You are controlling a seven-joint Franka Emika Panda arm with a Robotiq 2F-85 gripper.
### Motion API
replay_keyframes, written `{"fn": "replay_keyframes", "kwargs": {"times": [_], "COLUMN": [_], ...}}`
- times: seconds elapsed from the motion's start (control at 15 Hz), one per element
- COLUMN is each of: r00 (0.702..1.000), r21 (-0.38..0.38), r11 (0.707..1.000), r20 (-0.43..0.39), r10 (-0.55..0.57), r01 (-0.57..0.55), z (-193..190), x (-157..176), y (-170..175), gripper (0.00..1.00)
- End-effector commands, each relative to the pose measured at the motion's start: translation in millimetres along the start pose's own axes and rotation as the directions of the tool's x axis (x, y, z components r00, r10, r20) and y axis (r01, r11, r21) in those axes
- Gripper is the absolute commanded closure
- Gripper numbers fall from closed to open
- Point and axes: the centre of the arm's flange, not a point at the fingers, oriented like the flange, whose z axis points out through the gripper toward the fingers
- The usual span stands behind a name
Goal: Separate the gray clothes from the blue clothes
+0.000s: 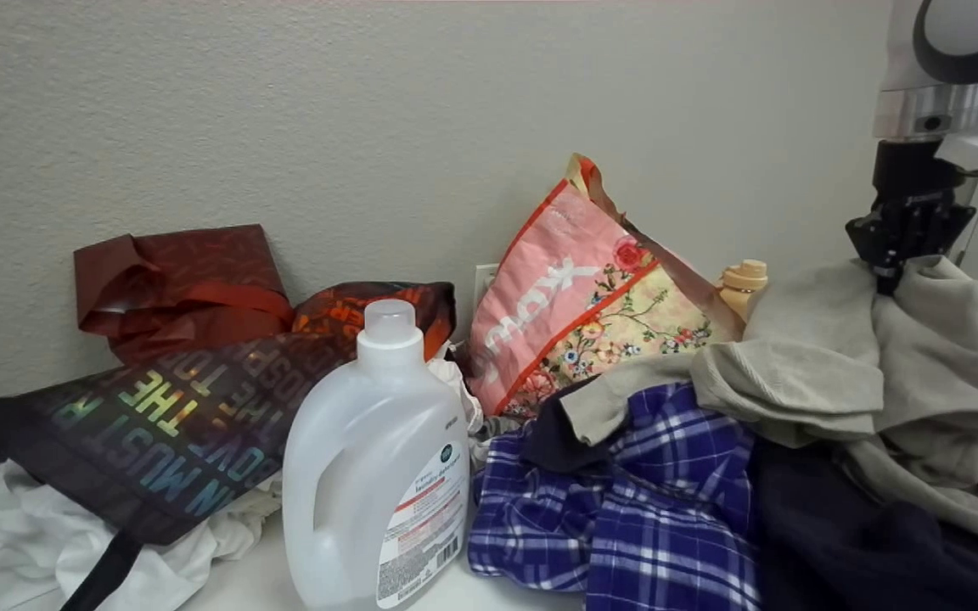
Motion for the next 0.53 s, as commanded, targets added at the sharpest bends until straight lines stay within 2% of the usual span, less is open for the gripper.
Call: {"fn": "replay_keyframes", "kwargs": {"times": [0.0, 0.07, 0.47], "r00": [1.0, 1.0, 0.994], "r21": [0.0, -0.005, -0.032], "r11": [1.0, 1.0, 0.994], "r20": [0.0, -0.009, -0.03], "r10": [-0.001, 0.003, 0.104], "r01": [0.001, -0.003, -0.105], "z": [-0.2, 0.1, 18.8], "x": [0.0, 3.2, 45.9], "y": [-1.2, -3.6, -1.7], "gripper": [0.81, 0.95, 0.95]}}
